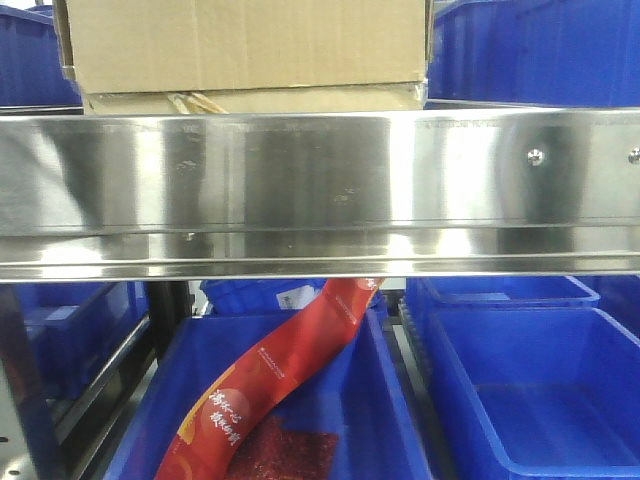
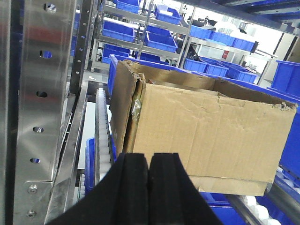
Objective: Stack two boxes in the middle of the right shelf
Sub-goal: 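Open both grippers to release the boxes on the shelf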
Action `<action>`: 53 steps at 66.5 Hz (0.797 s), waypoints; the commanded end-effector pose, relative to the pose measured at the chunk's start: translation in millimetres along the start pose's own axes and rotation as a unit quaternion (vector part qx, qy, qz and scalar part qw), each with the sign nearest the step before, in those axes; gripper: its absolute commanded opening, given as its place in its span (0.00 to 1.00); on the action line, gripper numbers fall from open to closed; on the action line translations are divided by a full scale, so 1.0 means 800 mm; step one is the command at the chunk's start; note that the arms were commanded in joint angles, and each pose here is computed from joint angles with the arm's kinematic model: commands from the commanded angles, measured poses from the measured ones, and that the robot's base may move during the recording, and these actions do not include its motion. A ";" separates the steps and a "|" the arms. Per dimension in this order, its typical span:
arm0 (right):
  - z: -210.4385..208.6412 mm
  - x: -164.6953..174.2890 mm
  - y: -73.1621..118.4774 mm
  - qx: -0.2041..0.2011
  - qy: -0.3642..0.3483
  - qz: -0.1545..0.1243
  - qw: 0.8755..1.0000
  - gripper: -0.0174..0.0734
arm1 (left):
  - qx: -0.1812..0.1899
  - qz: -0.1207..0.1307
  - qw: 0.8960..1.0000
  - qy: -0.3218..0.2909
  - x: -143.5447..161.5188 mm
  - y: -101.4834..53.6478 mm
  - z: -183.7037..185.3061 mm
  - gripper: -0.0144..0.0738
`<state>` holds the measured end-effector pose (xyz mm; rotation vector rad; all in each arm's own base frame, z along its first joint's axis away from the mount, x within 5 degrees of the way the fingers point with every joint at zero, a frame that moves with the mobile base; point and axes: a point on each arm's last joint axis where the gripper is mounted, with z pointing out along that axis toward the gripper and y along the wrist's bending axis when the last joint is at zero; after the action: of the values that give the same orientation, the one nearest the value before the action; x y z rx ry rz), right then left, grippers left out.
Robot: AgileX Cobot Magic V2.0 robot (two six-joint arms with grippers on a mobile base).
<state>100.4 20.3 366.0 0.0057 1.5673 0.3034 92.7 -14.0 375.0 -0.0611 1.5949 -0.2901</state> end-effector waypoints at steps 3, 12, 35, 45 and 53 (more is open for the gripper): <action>-0.006 -0.005 0.002 -0.011 -0.026 -0.006 1.000 0.01 | 0.006 -0.001 1.000 -0.016 -0.004 -0.001 -0.002 0.04; -0.007 -0.006 0.002 -0.013 -0.029 -0.006 0.999 0.01 | 0.006 -0.001 1.000 -0.016 -0.004 -0.001 -0.002 0.04; -0.033 0.029 -0.012 0.021 -0.012 -0.147 0.989 0.01 | 0.006 -0.001 1.000 -0.016 -0.004 -0.001 -0.002 0.04; -0.047 0.070 -0.031 0.087 -0.026 -0.131 0.987 0.01 | 0.006 -0.001 1.000 -0.016 -0.004 -0.001 -0.002 0.04; -0.055 0.115 -0.042 0.111 -0.045 -0.127 0.985 0.01 | 0.006 -0.001 1.000 -0.016 -0.004 -0.001 -0.002 0.04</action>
<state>64.3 -1.5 284.3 -0.0233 1.5307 -0.0553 92.1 -13.8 375.2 -0.0612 1.5924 -0.2905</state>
